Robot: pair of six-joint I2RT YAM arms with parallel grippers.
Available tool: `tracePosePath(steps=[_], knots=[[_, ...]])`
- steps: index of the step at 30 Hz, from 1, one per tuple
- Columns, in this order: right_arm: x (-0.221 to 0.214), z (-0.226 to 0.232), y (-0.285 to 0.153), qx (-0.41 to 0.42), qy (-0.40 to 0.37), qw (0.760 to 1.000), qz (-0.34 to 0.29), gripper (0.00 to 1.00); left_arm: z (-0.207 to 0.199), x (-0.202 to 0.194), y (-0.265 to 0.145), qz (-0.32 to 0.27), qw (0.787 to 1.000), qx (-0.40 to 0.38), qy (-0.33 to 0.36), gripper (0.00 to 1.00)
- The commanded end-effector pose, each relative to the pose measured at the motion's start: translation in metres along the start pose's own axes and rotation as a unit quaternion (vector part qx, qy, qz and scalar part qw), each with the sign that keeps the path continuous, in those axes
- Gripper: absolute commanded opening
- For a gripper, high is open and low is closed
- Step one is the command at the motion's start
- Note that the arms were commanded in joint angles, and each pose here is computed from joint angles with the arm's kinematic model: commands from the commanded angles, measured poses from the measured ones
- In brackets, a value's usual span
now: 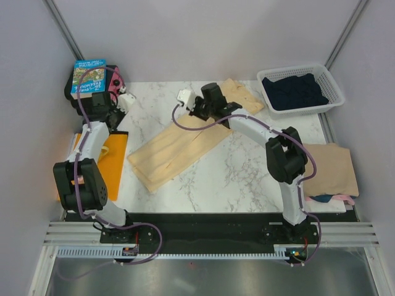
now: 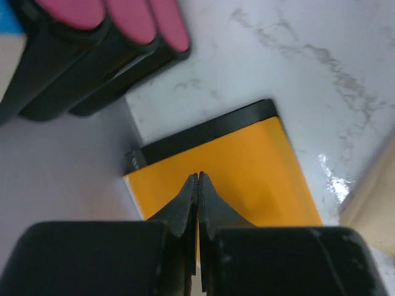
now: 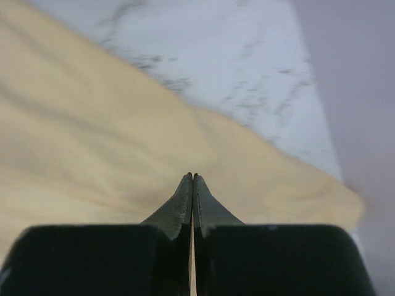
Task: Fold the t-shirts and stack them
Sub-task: Rotate the tshirt 90 degrees
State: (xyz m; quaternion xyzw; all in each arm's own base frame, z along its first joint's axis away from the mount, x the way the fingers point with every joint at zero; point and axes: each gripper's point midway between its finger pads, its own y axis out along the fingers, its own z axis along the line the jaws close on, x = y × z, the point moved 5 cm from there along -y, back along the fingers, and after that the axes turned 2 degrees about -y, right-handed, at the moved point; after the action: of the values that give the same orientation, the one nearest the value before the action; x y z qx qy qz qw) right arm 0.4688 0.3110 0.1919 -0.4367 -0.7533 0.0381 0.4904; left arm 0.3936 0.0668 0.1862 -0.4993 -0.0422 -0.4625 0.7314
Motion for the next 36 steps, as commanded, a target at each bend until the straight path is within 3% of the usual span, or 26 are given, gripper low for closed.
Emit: tracePosePath(steps=[1, 9, 19, 26, 36], knots=[[-0.01, 0.109, -0.004, 0.227, 0.027, 0.974, 0.016, 0.0, 0.041, -0.006, -0.044, -0.02, 0.983, 0.122, -0.134, 0.02], [0.027, 0.168, 0.022, 0.303, -0.026, 0.953, -0.019, 0.0, 0.045, -0.035, -0.089, -0.017, 0.973, 0.177, -0.148, 0.02], [0.059, 0.238, 0.049, 0.334, -0.041, 0.941, -0.044, 0.0, 0.029, -0.044, -0.102, -0.021, 0.98, 0.159, -0.118, 0.02], [0.0, 0.271, 0.039, 0.364, -0.056, 0.929, 0.032, 0.0, 0.032, -0.038, -0.098, -0.034, 0.983, 0.147, -0.101, 0.02], [-0.068, 0.289, -0.064, 0.404, -0.052, 0.901, 0.15, 0.0, 0.054, -0.002, -0.085, -0.083, 0.986, 0.122, -0.072, 0.02]])
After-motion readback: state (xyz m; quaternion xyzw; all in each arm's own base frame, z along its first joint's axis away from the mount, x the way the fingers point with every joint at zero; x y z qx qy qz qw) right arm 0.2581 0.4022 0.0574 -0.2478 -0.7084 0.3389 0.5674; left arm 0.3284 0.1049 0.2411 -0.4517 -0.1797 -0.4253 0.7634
